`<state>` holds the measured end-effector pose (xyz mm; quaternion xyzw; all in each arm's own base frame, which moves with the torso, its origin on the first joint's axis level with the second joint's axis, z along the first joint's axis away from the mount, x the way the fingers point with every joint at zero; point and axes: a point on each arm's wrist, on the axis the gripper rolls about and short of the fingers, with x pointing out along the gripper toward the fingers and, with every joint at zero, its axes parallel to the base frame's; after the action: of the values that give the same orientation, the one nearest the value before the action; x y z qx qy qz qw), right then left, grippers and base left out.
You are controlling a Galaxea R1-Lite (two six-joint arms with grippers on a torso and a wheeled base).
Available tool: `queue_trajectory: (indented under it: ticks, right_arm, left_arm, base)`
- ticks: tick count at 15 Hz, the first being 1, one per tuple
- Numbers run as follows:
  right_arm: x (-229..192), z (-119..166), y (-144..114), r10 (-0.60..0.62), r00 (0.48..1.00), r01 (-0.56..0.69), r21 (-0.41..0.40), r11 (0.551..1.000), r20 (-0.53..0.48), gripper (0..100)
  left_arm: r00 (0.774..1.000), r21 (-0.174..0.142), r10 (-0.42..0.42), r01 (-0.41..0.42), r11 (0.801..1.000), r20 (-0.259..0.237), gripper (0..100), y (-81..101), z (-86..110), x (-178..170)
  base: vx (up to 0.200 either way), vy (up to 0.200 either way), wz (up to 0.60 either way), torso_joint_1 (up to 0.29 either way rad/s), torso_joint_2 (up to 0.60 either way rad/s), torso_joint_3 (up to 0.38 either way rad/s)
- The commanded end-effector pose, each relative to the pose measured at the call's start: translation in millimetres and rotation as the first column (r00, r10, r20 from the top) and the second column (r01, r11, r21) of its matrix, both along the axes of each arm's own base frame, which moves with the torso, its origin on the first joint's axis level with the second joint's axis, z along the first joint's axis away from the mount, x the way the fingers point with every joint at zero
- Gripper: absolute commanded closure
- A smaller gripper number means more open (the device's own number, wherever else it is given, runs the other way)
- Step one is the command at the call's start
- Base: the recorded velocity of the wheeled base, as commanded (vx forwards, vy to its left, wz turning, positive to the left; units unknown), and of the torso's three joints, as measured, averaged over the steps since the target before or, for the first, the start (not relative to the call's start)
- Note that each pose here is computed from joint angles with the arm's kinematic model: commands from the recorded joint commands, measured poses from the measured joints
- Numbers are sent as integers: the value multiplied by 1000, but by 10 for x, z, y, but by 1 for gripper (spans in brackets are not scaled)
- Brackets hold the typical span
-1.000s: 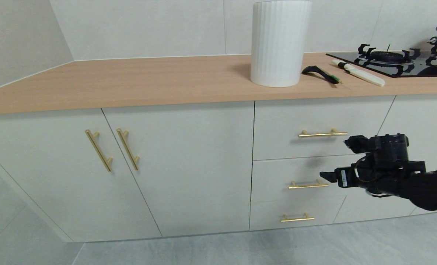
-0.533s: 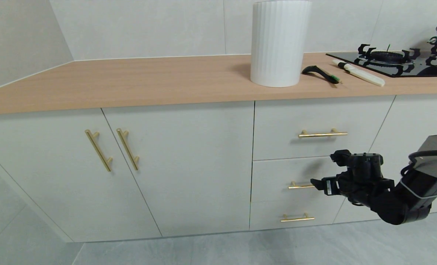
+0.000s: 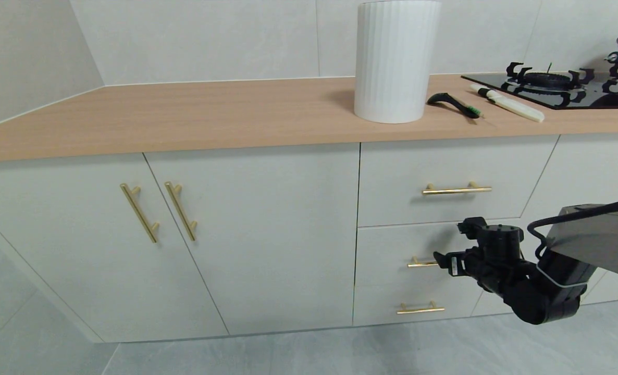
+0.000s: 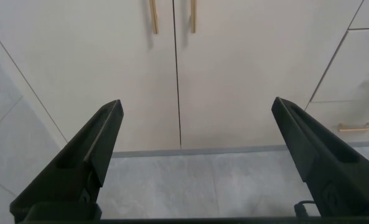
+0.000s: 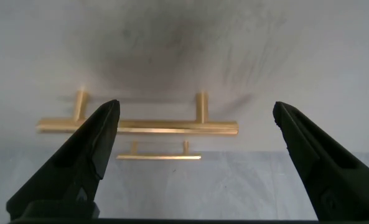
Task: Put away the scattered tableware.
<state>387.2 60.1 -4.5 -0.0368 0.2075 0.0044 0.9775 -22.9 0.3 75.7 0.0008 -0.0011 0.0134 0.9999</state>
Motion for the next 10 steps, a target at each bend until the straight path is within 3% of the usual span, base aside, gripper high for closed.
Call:
queue_trajectory:
  ticks: [1, 10]
  right_arm:
    - [59, -93, 11, -11, 1000, 11, -6, 1000, -2, 0]
    - [141, -243, 79, -30, 999, 31, -21, 999, 22, 0]
  left_arm:
    - [1000, 0, 1, -1, 1000, -1, 0, 0, -1, 1]
    - [1000, 0, 1, -1, 1000, -1, 0, 0, -1, 1]
  base:
    - [0, 0, 0, 0, 0, 0]
    - [0, 0, 0, 0, 0, 0]
